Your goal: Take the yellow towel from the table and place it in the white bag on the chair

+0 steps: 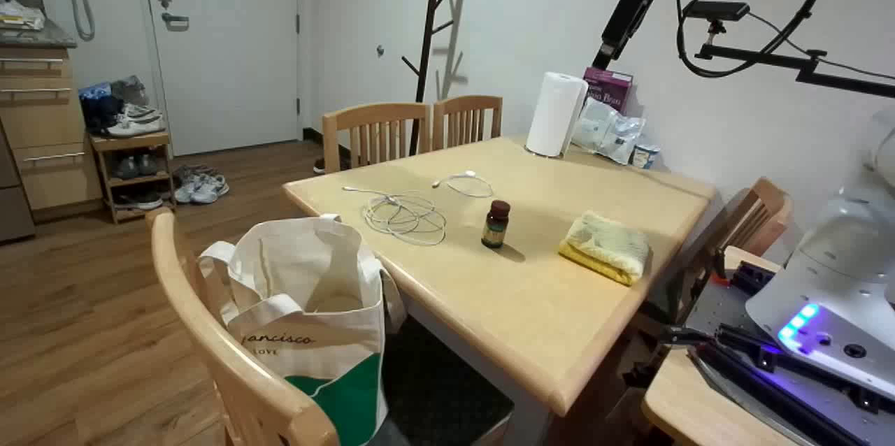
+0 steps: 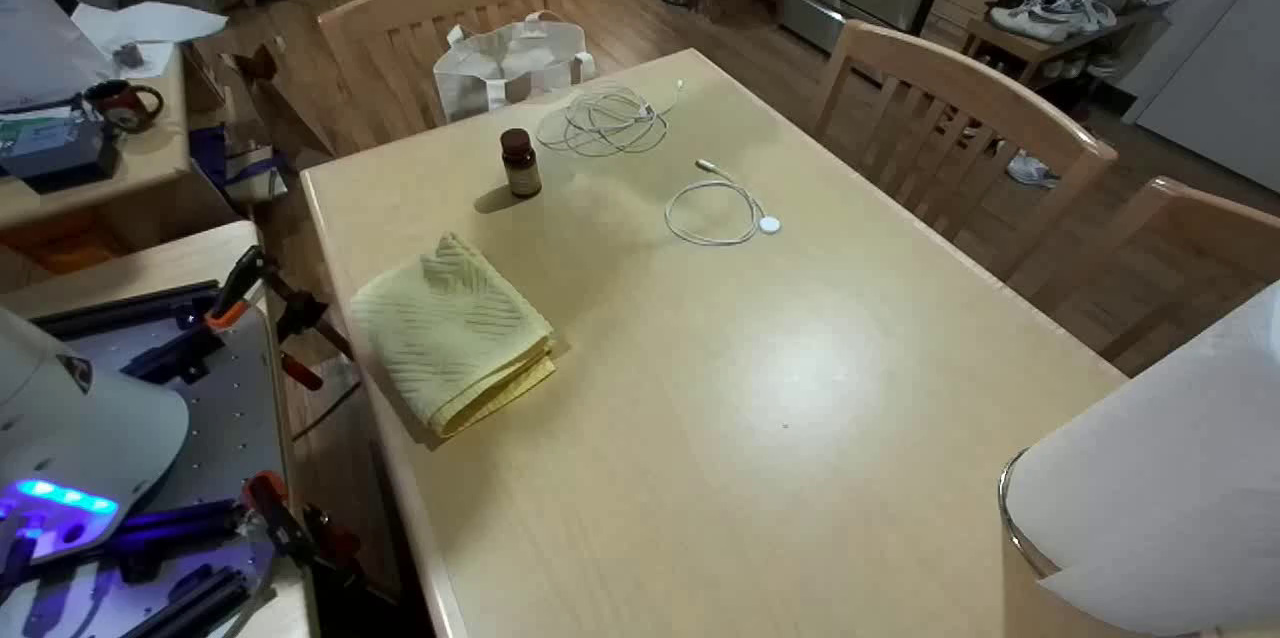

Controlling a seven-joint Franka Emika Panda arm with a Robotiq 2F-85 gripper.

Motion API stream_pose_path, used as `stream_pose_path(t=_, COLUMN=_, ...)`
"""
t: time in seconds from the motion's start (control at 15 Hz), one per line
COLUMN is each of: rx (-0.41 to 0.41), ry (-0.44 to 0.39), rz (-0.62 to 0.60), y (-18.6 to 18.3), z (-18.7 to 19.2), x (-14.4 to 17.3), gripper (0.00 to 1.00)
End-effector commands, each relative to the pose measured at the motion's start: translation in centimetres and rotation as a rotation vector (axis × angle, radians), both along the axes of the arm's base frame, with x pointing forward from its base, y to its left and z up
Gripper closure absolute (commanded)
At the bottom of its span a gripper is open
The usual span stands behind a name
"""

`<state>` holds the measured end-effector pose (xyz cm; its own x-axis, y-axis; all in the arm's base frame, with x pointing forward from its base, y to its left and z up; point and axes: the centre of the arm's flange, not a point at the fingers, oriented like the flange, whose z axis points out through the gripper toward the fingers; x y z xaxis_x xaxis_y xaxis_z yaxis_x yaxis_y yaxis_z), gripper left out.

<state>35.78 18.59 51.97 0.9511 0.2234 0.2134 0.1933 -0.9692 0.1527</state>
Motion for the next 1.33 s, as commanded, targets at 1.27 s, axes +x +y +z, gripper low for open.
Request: stream_pose_path(t=1.27, rx=0.049, ry=0.506, rz=-0.347, y=-8.9, z=-29.9, x=0.3, gripper=0.0)
